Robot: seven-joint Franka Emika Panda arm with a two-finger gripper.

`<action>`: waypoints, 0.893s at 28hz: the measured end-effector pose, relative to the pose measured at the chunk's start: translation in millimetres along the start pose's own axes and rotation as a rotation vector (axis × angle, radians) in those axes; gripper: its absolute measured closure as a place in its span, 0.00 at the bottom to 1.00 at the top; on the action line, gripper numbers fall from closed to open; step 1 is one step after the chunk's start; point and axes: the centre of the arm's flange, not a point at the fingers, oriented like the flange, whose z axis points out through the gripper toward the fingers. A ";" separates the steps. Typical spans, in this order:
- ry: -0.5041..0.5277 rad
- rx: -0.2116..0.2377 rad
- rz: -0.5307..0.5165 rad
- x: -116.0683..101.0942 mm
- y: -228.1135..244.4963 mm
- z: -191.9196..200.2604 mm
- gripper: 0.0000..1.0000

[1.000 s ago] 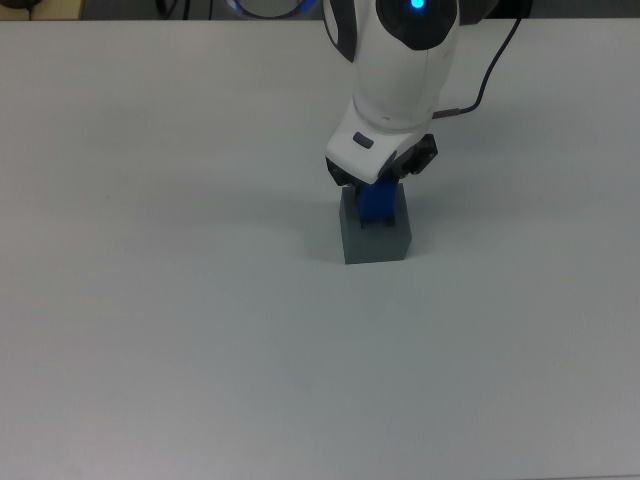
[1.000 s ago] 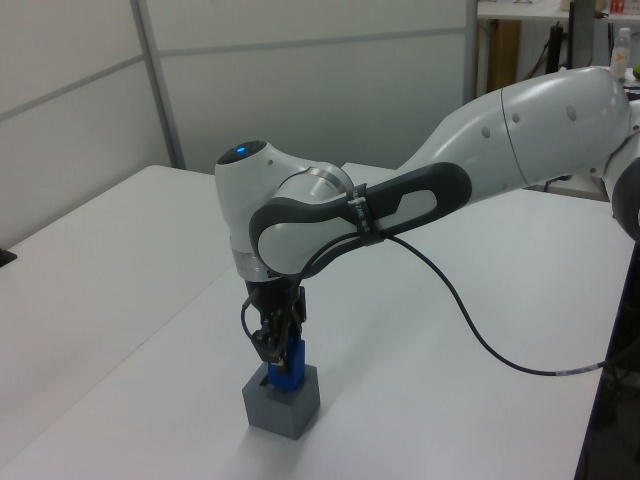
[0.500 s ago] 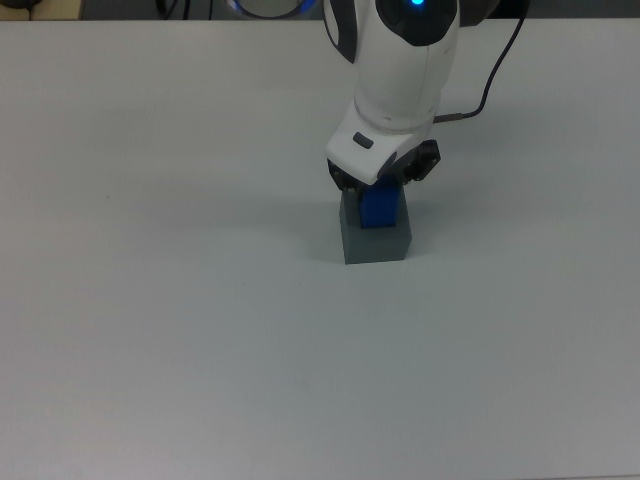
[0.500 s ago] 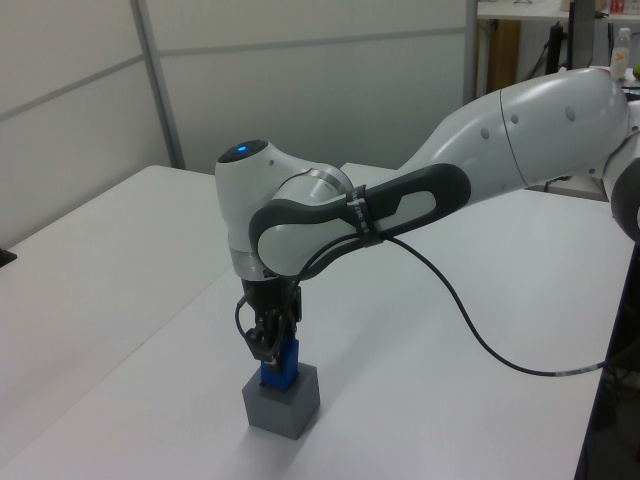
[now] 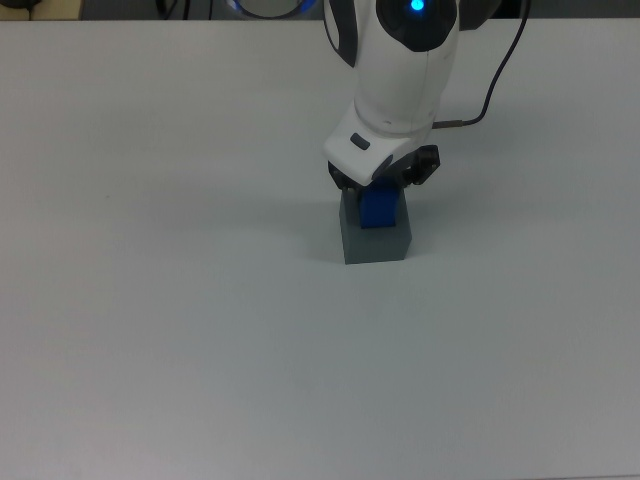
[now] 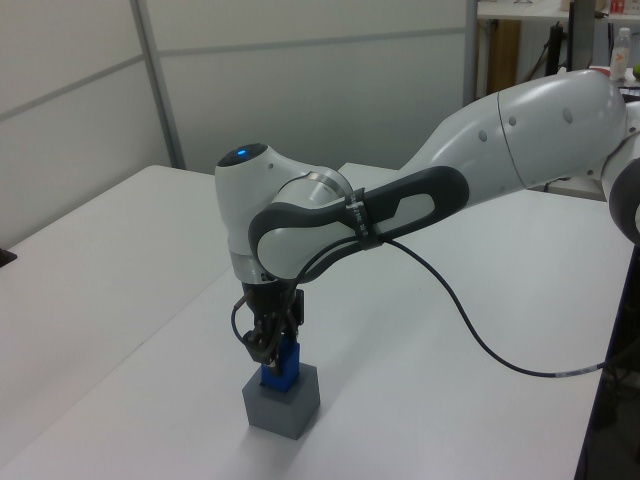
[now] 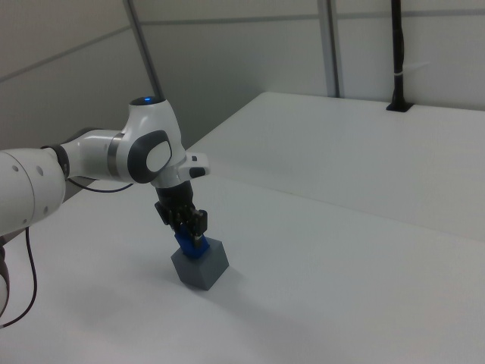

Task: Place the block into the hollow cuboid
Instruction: 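Lower the blue block into the cube's square opening, then open the gripper and raise it away from the block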

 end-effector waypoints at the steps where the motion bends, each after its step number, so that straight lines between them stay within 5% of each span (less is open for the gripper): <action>1: -0.001 0.000 0.007 0.0 -0.2 0.7 0.49; 8: -0.008 -0.001 0.019 0.1 -0.5 4.9 0.48; 17: 0.002 0.001 0.021 1.0 -0.2 -0.6 0.11; 19: 0.023 0.005 0.027 0.8 2.2 -13.2 0.03; 25: 0.062 0.009 0.077 -16.3 36.2 -79.0 0.00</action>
